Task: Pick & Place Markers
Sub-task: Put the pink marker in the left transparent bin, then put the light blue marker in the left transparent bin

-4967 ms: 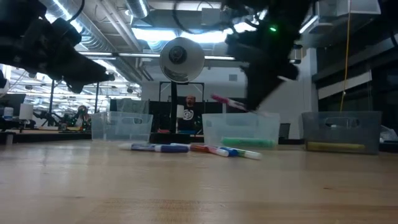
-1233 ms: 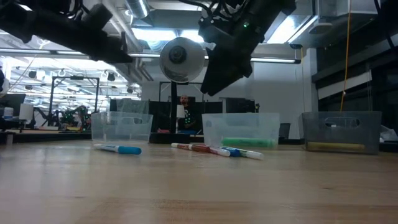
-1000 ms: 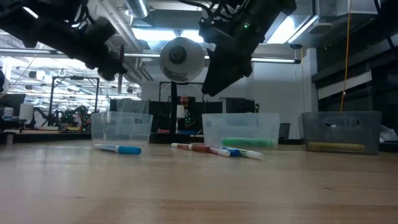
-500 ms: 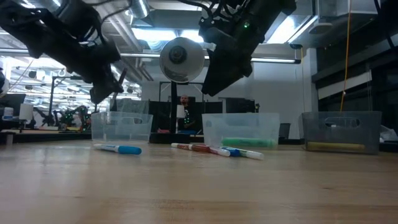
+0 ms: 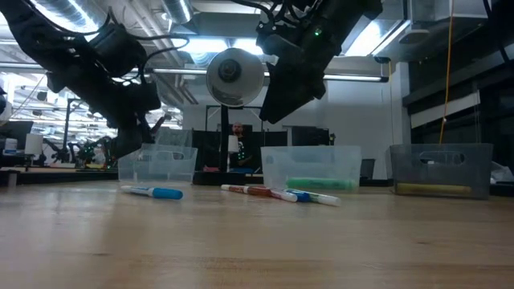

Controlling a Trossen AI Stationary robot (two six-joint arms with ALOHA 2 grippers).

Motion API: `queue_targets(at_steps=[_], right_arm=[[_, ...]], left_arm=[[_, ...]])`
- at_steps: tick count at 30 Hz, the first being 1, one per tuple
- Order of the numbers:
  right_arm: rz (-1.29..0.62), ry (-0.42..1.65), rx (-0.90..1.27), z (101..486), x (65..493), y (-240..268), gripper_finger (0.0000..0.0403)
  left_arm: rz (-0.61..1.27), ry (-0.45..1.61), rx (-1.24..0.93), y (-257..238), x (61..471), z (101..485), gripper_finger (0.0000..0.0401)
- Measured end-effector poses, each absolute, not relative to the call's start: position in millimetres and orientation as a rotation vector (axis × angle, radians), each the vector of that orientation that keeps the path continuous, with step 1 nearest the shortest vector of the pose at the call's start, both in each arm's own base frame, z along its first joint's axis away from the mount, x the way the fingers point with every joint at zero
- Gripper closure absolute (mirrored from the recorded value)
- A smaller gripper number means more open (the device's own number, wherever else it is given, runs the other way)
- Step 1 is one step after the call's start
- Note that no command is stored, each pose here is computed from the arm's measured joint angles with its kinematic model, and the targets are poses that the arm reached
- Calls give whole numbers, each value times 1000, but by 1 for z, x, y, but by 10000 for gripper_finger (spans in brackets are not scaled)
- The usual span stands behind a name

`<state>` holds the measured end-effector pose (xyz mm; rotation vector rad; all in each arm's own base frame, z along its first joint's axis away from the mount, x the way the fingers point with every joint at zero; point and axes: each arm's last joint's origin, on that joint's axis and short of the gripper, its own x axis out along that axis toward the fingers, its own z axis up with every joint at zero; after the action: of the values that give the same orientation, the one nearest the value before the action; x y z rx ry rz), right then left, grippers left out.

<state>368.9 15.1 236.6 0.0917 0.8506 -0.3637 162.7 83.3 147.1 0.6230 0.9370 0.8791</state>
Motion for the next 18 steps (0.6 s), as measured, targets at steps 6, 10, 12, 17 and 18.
queue_targets(at_steps=[6, 10, 12, 17, 18], right_arm=[[-364, 851, 92, 236, 369, 15, 209], [-364, 852, 91, 236, 369, 15, 209], [-364, 852, 91, 236, 369, 15, 209], [-364, 852, 91, 236, 369, 15, 209], [-364, 852, 91, 236, 369, 15, 209]], left_arm=[[887, 938, 623, 83, 163, 147, 335], [917, 946, 630, 84, 162, 147, 320], [929, 949, 633, 84, 162, 148, 311], [939, 947, 627, 84, 162, 148, 282], [939, 947, 627, 84, 162, 148, 277]])
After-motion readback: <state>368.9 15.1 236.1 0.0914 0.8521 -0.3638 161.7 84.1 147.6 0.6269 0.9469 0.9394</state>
